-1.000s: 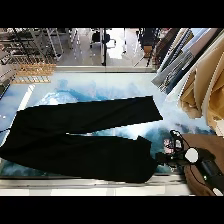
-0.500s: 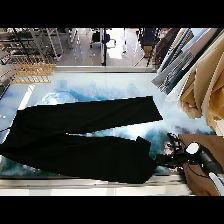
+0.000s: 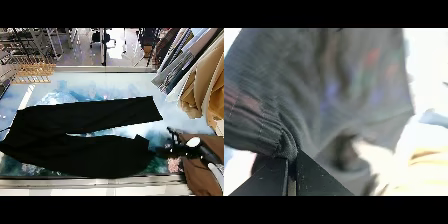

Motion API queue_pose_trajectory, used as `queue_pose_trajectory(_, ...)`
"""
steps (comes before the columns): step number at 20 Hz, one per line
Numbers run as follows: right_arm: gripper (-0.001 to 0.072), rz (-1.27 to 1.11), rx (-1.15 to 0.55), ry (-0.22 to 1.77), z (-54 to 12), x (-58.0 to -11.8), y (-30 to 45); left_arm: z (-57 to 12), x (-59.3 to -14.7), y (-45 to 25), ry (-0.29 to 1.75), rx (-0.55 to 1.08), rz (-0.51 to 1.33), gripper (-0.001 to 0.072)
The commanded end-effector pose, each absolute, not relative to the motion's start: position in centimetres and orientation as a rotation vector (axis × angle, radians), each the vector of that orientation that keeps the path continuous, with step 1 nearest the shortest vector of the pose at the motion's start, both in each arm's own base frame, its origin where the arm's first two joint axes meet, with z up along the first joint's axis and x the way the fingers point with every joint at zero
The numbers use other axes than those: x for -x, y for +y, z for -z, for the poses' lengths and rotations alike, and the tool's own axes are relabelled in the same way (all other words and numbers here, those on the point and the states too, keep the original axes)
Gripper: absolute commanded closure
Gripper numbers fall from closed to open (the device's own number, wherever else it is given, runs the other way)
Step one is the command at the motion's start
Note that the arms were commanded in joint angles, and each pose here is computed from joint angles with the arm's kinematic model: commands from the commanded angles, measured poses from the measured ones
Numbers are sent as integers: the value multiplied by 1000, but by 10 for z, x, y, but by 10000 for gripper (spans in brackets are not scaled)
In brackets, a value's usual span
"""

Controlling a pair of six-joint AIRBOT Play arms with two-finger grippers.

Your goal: Fold the clothes and pants, and hang the long-sleeved shirts on hangers.

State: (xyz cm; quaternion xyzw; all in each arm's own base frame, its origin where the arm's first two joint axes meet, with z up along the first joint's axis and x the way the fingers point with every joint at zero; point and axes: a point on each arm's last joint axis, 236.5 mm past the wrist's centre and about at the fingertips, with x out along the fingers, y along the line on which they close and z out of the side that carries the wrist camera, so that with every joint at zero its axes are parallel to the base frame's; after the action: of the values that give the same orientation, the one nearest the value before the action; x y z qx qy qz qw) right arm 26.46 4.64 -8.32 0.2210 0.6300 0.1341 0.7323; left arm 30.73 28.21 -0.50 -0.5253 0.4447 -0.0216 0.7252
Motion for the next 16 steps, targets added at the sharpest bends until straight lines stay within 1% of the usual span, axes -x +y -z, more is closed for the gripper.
queue_pose_trajectory(1, 703, -184, -611, 1003, -19, -368, 27, -72, -355, 292, 688, 1312, 124, 699)
queue_pose_trajectory(2, 703, -163, -656, 817, -79, -407, 17, -96, -367, 296, 613, 1322, 145, 699)
queue_pose_trajectory(3, 703, -175, -642, 657, -140, -433, 9, -116, -374, 297, 569, 1296, 165, 699)
queue_pose_trajectory(4, 703, -185, -587, 534, -196, -445, 2, -130, -377, 294, 562, 1246, 175, 699)
queue_pose_trajectory(5, 703, -179, -492, 456, -240, -447, -6, -139, -379, 291, 560, 1183, 186, 699)
queue_pose_trajectory(6, 703, -156, -408, 445, -262, -440, -12, -144, -378, 287, 557, 1125, 196, 699)
queue_pose_trajectory(7, 703, -120, -331, 510, -257, -425, -19, -146, -376, 281, 566, 1070, 219, 698)
queue_pose_trajectory(8, 703, -84, -266, 639, -229, -404, -26, -146, -374, 277, 573, 1019, 244, 698)
queue_pose_trajectory(10, 703, -46, -213, 905, -158, -356, -31, -130, -369, 280, 623, 961, 226, 697)
queue_pose_trajectory(13, 704, -12, -226, 1101, -71, -300, -28, -84, -343, 289, 815, 889, 113, 697)
queue_pose_trajectory(15, 704, -16, -255, 1193, -27, -262, -17, -59, -316, 288, 963, 818, 94, 697)
queue_pose_trajectory(16, 704, -17, -264, 1222, -12, -247, -12, -53, -307, 287, 1006, 809, 91, 697)
